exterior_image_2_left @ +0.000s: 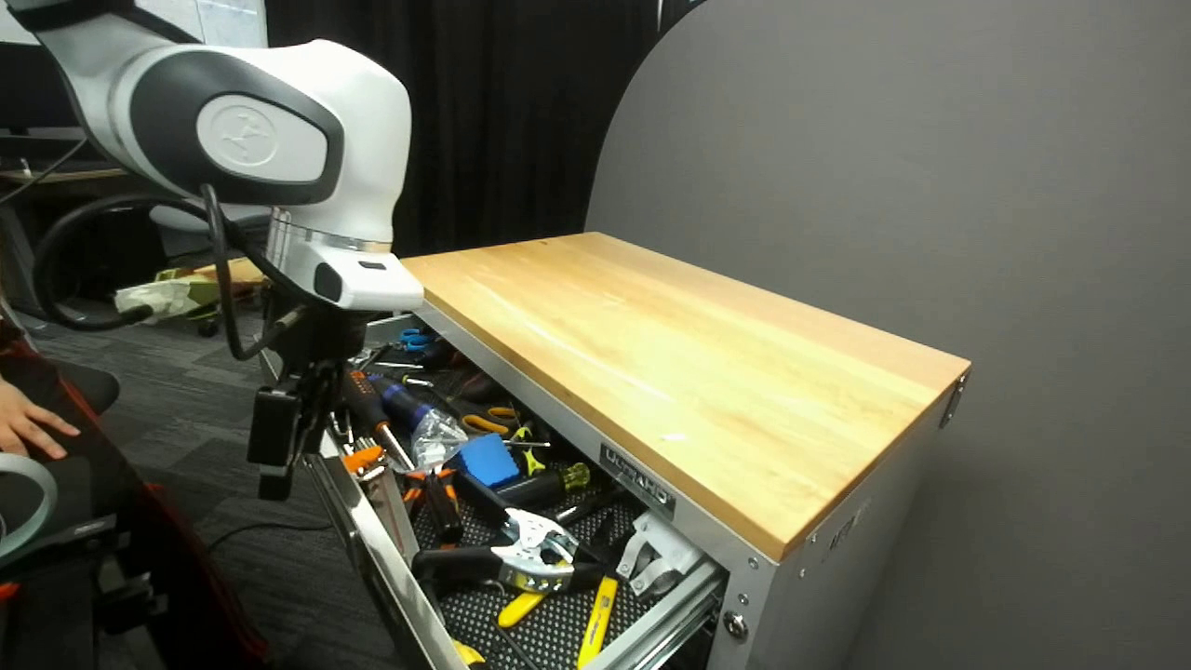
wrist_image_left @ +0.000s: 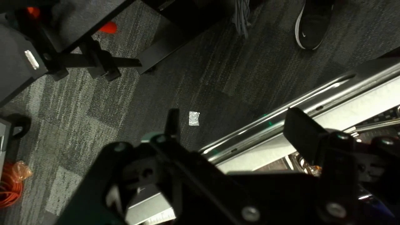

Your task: Put the screwdriver in the open drawer then close the drawer

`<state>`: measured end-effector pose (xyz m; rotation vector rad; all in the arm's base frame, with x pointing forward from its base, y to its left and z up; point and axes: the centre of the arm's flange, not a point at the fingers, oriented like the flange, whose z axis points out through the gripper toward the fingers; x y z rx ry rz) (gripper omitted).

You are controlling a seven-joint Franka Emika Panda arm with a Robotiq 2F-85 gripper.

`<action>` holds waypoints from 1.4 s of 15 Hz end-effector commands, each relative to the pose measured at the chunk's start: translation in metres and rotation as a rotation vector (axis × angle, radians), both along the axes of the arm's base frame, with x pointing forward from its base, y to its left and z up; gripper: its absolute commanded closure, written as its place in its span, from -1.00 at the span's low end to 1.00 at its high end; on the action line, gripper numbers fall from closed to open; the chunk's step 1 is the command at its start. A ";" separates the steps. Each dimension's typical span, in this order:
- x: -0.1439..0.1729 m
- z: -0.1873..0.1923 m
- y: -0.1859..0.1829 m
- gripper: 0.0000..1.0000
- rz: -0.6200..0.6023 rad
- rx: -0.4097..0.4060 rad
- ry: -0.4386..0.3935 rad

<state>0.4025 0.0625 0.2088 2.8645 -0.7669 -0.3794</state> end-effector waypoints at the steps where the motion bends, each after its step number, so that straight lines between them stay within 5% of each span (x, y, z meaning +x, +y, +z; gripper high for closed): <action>1: -0.002 -0.008 -0.002 -0.02 0.000 0.005 -0.023; 7: -0.001 -0.023 0.000 0.81 -0.001 0.006 -0.001; 10: 0.003 -0.032 0.005 0.93 0.008 0.005 -0.001; 21: 0.063 -0.033 0.049 0.83 0.104 -0.005 -0.143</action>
